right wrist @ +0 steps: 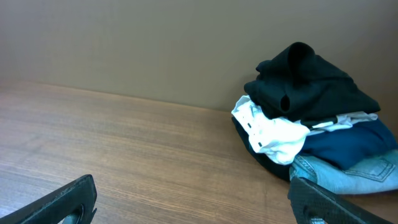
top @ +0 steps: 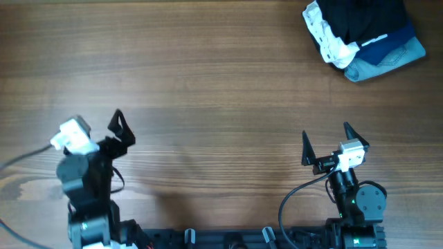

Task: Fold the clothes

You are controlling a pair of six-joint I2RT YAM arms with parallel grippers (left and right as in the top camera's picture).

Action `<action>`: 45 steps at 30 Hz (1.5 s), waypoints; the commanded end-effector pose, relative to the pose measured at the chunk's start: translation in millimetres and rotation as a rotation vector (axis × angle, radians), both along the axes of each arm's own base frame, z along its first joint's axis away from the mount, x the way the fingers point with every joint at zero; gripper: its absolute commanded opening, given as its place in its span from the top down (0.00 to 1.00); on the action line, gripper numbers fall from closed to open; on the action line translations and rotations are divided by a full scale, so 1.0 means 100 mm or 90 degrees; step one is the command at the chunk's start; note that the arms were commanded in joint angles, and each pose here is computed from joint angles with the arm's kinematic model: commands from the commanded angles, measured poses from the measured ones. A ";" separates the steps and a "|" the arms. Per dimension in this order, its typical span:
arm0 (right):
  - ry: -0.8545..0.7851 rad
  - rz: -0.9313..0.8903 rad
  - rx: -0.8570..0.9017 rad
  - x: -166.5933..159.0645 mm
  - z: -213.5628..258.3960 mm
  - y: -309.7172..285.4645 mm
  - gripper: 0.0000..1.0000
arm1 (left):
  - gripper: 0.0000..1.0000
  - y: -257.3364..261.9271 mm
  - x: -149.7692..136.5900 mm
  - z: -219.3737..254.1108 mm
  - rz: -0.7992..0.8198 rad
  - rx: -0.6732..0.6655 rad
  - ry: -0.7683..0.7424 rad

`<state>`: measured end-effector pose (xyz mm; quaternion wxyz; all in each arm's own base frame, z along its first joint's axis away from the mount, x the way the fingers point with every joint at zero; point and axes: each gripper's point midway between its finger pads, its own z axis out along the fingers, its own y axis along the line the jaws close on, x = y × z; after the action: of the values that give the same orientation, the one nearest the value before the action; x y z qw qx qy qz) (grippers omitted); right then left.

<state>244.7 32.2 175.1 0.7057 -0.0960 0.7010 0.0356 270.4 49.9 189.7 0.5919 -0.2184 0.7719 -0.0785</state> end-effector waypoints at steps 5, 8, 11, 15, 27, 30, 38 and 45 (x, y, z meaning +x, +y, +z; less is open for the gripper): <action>-0.002 0.002 0.009 0.00 0.01 0.01 0.00 | 0.00 -0.10 -0.21 0.05 -0.017 0.032 -0.101; -0.002 0.002 0.009 0.00 0.01 0.01 0.00 | 0.00 -0.12 -0.26 0.07 -0.021 0.039 -0.129; -0.002 0.002 0.009 0.00 0.01 0.01 0.00 | 0.00 -0.14 -0.30 0.08 -0.025 0.041 -0.152; -0.002 0.002 0.009 0.00 0.01 0.01 0.00 | 0.00 -0.16 -0.33 0.08 -0.027 0.047 -0.177; -0.002 0.002 0.009 0.00 0.01 0.01 0.00 | 0.00 -0.14 -0.27 -0.31 -0.025 0.038 -0.141; -0.002 0.002 0.009 0.00 0.01 0.01 0.00 | 0.00 -0.14 -0.27 -0.30 -0.024 0.039 -0.141; -0.002 0.002 0.009 0.00 0.01 0.01 0.00 | 0.00 -0.14 -0.27 -0.31 -0.024 0.039 -0.140; -0.002 0.002 0.009 0.00 0.01 0.01 0.00 | 0.00 -0.14 -0.27 -0.31 -0.024 0.039 -0.139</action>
<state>244.7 32.2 175.1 0.7057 -0.0960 0.7010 0.0356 242.8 39.6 160.8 0.6771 -0.1865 0.7064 -0.0879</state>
